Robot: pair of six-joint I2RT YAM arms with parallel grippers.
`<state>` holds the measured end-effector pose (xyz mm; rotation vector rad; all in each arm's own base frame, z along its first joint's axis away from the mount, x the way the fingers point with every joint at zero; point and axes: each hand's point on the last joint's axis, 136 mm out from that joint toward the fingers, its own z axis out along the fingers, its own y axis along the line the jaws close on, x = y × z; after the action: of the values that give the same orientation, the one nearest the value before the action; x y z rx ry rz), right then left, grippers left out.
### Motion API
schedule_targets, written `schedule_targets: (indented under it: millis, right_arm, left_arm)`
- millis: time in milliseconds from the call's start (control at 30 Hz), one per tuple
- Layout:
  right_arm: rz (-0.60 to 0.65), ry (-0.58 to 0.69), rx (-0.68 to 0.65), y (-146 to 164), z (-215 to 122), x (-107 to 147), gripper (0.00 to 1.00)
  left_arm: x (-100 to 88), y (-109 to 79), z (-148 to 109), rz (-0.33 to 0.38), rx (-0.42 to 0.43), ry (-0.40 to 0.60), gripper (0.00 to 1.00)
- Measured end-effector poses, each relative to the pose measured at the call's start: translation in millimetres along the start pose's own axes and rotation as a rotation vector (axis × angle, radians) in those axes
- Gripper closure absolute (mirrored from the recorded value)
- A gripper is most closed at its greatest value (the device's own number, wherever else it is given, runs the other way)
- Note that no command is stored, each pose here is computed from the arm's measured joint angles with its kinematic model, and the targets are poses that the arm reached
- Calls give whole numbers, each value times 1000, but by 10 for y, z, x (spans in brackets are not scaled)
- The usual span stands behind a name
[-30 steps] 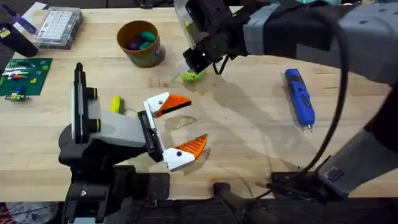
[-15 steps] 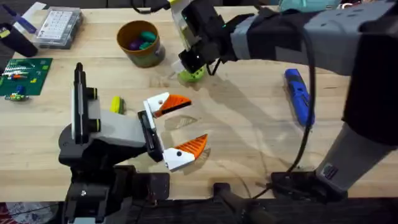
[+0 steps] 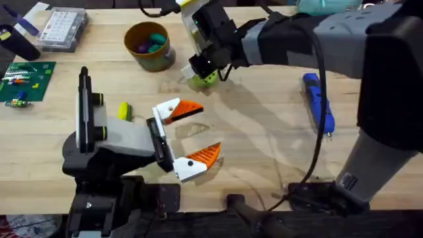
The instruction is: Pick up the gripper from the table and insert it into the empty holder that is missing its gripper. Then pick up a screw, insert it into the mounting hole, and use the screwdriver to tighten it. Finally, clean up the table by picking up the vegetable and placing it into the bucket.
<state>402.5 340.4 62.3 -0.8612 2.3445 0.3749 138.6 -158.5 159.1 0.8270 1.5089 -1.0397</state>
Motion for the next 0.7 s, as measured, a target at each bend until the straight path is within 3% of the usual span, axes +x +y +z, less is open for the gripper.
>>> schedule_targets:
  millis: [200,433,700]
  right_arm:
    - [0,0,-1,2,0,-1,451]
    - [3,-1,-4,7,0,-2,573]
    - [4,12,-7,8,59,47,549]
  left_arm:
    - [0,0,0,0,0,0,12]
    - [0,0,0,0,0,0,12]
    - [0,0,0,0,0,0,12]
